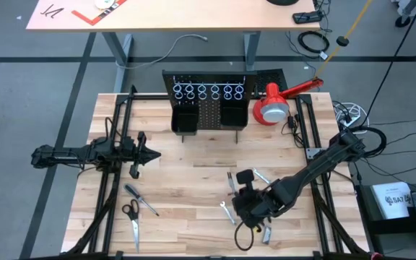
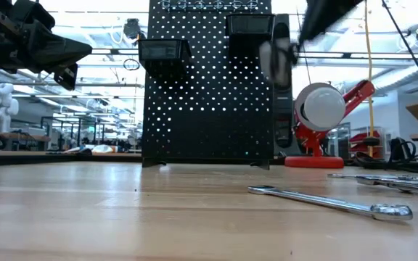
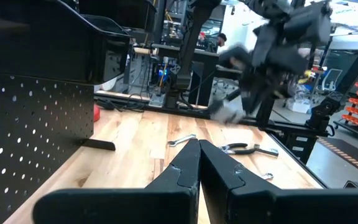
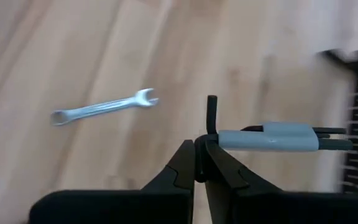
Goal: Hang tools onto peg board
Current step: Put the black allen wrench set into the top black basket on the pegboard
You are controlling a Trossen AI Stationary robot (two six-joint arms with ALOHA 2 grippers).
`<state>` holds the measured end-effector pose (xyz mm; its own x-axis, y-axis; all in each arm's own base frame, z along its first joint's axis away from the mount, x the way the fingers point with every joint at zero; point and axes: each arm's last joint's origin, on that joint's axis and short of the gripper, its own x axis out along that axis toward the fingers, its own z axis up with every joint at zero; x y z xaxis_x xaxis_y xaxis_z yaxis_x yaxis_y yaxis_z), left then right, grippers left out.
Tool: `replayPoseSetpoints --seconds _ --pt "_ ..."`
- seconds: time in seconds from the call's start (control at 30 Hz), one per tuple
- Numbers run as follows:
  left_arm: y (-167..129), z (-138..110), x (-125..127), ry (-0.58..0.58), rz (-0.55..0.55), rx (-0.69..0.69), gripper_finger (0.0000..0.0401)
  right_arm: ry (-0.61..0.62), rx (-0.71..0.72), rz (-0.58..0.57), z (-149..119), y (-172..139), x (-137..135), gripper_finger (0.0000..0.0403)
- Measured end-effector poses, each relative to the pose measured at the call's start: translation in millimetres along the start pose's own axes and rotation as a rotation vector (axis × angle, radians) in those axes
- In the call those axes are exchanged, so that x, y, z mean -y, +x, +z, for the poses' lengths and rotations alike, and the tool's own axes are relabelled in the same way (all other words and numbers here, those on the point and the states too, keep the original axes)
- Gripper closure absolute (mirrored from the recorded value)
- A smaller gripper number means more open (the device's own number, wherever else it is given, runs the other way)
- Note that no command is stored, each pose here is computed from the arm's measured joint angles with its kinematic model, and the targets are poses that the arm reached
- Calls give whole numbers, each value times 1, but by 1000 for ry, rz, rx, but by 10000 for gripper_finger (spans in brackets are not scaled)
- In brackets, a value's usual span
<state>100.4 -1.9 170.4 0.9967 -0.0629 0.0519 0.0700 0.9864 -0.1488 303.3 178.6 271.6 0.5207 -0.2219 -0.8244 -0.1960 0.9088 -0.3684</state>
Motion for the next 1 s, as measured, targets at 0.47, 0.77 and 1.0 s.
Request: replayPoseSetpoints --seconds 0.47,0.77,1.0 --pt "0 2 0 1 -3 18 388 -12 50 -342 34 -105 84 395" --pt "0 5 1 3 -9 54 388 134 -7 -368 34 -95 139 395" --pt "0 5 1 3 -8 51 388 220 -45 -407 30 -85 167 395"
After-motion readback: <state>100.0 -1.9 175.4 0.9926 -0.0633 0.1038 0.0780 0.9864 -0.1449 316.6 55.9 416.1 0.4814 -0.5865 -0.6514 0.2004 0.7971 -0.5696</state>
